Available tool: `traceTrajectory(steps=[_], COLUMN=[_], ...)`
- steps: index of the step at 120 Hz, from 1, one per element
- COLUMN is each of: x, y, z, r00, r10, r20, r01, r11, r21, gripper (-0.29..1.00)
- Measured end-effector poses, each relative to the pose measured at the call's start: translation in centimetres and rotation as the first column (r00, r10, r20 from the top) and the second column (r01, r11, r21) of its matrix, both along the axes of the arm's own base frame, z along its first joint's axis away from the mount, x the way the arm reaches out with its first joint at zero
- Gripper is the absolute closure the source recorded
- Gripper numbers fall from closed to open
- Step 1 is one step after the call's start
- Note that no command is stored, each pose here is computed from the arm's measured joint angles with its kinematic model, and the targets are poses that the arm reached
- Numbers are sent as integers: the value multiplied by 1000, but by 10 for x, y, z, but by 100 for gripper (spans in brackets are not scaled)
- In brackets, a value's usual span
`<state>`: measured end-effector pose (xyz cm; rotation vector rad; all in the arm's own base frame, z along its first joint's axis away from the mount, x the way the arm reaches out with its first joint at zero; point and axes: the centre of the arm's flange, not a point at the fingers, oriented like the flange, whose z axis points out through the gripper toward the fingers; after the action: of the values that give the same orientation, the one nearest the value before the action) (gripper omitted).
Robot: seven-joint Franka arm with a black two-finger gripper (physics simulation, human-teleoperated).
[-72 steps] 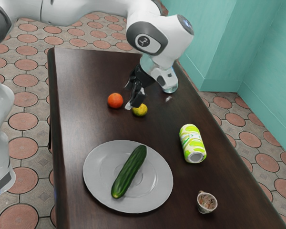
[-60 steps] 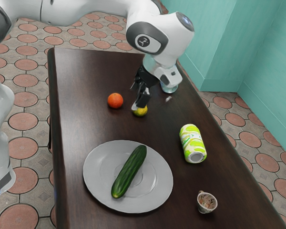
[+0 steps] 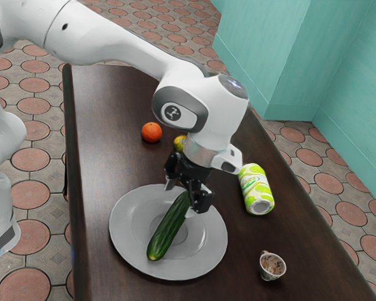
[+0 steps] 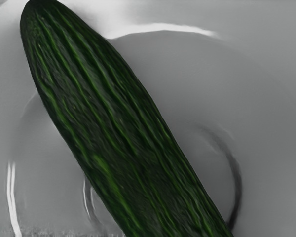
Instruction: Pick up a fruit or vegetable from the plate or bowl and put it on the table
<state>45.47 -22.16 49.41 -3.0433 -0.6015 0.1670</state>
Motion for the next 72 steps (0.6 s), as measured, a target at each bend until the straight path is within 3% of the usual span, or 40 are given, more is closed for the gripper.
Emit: traceTrajectory(steps=[25,42,72], x=[-12,-24,-28], y=[-3,-1,6], z=[1,17,2], r00=[970,947,914], r10=[231,286,371], r20=[76,143,166], r01=[-230,-291,-387], r11=[973,956,919], r21=[-19,15,79], gripper=[0,0,0])
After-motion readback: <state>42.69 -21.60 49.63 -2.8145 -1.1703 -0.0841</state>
